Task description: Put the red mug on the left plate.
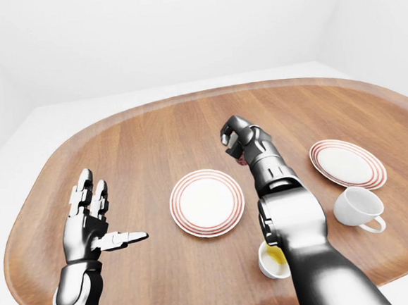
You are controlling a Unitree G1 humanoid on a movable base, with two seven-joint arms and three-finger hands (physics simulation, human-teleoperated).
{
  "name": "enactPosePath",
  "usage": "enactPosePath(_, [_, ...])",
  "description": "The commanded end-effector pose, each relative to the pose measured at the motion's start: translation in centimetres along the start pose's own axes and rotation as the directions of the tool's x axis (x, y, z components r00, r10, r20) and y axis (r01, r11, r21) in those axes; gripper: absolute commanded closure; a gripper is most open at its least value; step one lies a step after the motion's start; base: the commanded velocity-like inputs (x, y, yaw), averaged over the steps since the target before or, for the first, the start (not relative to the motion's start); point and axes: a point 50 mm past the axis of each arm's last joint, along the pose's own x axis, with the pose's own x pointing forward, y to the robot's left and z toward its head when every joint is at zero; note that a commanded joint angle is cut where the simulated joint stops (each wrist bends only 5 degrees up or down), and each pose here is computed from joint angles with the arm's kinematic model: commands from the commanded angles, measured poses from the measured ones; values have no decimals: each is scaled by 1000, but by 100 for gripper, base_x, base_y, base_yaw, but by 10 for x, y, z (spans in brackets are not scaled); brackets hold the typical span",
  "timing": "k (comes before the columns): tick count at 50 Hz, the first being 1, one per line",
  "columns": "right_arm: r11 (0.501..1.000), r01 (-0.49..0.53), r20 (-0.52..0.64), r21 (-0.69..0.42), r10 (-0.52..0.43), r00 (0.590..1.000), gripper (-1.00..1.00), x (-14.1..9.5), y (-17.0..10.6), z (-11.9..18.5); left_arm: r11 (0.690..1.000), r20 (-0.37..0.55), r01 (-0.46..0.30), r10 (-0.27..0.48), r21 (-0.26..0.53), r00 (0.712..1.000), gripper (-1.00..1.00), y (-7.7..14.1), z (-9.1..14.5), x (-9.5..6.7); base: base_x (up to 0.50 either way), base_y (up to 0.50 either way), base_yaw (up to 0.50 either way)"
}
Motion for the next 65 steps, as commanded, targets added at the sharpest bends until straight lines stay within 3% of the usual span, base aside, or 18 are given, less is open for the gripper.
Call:
enactPosePath(1, [996, -53, 47, -78, 57, 997, 100, 3, 51, 30, 1000, 0, 1, -1, -7, 1000, -100, 2, 0, 0, 0, 0, 0])
enactPosePath(14, [989, -104, 59, -108, 111, 992, 100, 0, 83, 36, 1000, 0, -4, 4, -16, 1000, -100, 4, 1, 0, 0, 0, 0])
enactPosePath(22, [991, -130, 73, -15, 130, 989, 100, -1, 95, 36, 1000, 1, -3, 3, -16, 1000, -100, 4, 1, 0, 0, 0, 0])
enactPosePath(26, [987, -159, 145, 23, 154, 977, 100, -3, 103, 45, 1000, 3, -4, 4, -24, 1000, -100, 6, 2, -1, 0, 0, 0])
enactPosePath(31, [959, -251, 245, 130, 214, 945, 100, -6, 113, 51, 1000, 1, -3, 3, -24, 1000, -100, 6, 1, 0, 0, 0, 0])
enactPosePath(41, [913, -333, 250, 235, 274, 929, 100, -8, 127, 44, 1000, -1, 0, 0, -25, 1000, -100, 6, 1, 0, 0, 0, 0])
enactPosePath(65, [916, -357, 179, 185, 325, 928, 100, -11, 148, 33, 1000, -8, 0, 0, -28, 1000, -100, 7, -2, 3, 0, 0, 0])
